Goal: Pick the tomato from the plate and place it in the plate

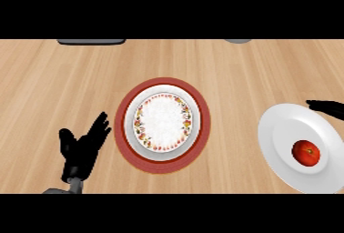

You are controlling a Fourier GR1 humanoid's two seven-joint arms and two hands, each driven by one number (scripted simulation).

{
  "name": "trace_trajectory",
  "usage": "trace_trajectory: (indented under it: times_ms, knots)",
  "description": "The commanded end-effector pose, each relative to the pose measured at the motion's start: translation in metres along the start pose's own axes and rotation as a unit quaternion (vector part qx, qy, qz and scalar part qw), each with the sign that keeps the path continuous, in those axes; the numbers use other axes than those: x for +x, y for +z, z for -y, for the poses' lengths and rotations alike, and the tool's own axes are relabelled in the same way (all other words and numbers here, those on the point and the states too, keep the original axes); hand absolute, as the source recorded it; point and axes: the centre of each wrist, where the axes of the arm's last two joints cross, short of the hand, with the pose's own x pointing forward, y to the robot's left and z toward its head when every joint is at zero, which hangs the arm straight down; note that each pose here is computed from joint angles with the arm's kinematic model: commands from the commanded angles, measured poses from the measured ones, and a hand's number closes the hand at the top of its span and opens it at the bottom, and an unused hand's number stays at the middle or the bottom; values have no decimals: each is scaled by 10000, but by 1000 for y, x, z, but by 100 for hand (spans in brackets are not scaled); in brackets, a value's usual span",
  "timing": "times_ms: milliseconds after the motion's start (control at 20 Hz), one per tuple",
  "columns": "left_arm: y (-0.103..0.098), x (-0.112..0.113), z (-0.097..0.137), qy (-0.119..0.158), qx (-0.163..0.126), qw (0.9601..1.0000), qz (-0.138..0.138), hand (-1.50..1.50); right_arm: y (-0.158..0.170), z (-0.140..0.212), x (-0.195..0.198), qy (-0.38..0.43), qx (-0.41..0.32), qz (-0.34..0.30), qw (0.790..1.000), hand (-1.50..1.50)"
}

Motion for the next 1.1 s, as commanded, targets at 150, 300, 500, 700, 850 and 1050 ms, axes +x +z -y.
trace_trajectory:
  times_ms: [150, 300, 500, 700, 850, 1050]
  knots:
    - [5, 4, -1, 7, 67, 9998, -160, 0, 1, -24, 4, -208, 381, 154, 9989, -150]
    - [4, -12, 7, -90, 42, 9999, -120, 0, -16, -40, 13, -185, 294, 178, 9992, -150]
    - [-9, -9, 7, -37, 7, 9999, -168, 0, -3, -44, 12, 307, 228, -121, 9992, -150]
    - [-5, -1, -7, -23, 53, 9999, -94, 0, -8, -32, -6, 358, 85, -256, 9990, -150]
    - [-1, -17, 8, 88, 86, 9999, -99, 0, -16, -53, 11, 445, 188, -385, 9981, -150]
    - [7, -4, -9, -63, 63, 10000, -25, 0, -26, -71, 9, 338, 338, -409, 9980, -150]
